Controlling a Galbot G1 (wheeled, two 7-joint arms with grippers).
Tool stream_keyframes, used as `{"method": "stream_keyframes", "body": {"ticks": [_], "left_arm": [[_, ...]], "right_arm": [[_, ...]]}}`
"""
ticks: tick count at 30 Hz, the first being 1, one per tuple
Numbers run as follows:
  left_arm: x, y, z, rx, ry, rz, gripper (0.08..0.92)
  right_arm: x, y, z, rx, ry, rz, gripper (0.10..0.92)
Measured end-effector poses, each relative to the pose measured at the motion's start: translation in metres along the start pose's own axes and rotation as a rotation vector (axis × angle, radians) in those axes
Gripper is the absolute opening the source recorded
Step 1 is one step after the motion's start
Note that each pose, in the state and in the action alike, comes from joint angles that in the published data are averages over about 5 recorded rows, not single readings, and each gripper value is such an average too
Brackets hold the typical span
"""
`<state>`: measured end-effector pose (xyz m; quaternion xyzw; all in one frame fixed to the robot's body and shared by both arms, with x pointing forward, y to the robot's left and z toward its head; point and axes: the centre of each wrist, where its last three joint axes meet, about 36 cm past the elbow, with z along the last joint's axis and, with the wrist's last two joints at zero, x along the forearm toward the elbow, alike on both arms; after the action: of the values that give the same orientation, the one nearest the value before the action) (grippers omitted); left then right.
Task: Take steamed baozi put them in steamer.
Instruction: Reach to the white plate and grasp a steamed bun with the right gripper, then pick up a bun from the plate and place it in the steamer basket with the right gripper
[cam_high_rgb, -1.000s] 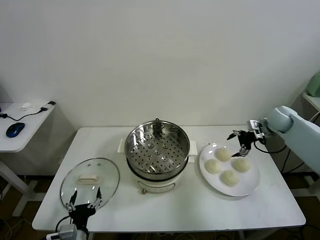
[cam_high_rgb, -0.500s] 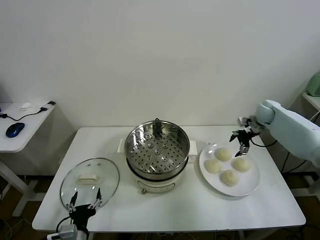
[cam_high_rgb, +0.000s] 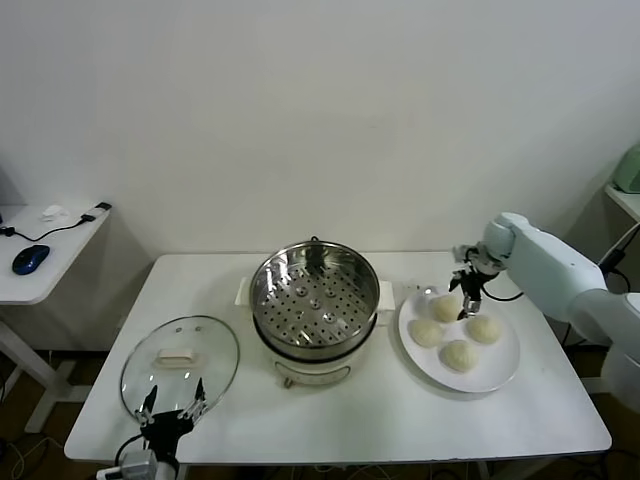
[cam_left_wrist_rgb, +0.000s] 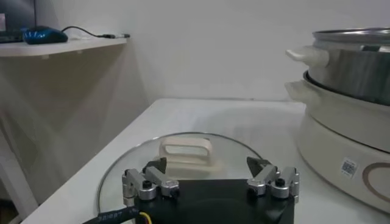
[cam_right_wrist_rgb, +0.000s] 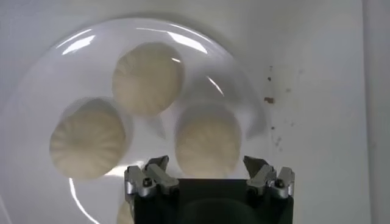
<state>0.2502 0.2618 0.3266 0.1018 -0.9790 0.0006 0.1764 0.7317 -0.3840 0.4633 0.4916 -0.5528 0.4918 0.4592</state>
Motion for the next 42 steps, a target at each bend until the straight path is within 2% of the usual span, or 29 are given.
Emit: {"method": "stream_keyframes", "body": {"ticks": [4,12,16,20,27,31,36,42], "left_arm": [[0.001,0.000,0.000,-0.001,0.002,-0.001,0.823],[0.005,-0.001,-0.001,-0.007,-0.001,0.000,0.823],[0.008,-0.003,-0.002,-0.006,-0.003,0.001,0.823],[0.011,-0.005,-0.003,-0.006,-0.007,0.005,0.823],[0.014,-0.010,-0.008,-0.012,-0.017,0.015,0.823],[0.014,-0.011,-0.009,-0.017,-0.019,0.017,0.823],[0.013,-0.010,-0.010,-0.022,-0.022,0.015,0.823],[0.013,-0.009,-0.010,-0.025,-0.023,0.014,0.823]], "right_arm": [[-0.002,-0.002,-0.004,-0.001,-0.002,0.003,0.641],[0.011,-0.006,-0.006,0.001,-0.018,0.012,0.628],[0.041,-0.013,-0.011,0.037,-0.031,0.032,0.628],[0.094,-0.027,-0.033,0.128,-0.053,0.071,0.628],[0.210,-0.034,-0.124,0.427,-0.122,0.131,0.628],[0.249,-0.016,-0.192,0.657,-0.149,0.125,0.628],[0.252,0.010,-0.257,0.954,-0.147,0.082,0.628],[0.221,0.020,-0.297,1.240,-0.122,0.045,0.628]]}}
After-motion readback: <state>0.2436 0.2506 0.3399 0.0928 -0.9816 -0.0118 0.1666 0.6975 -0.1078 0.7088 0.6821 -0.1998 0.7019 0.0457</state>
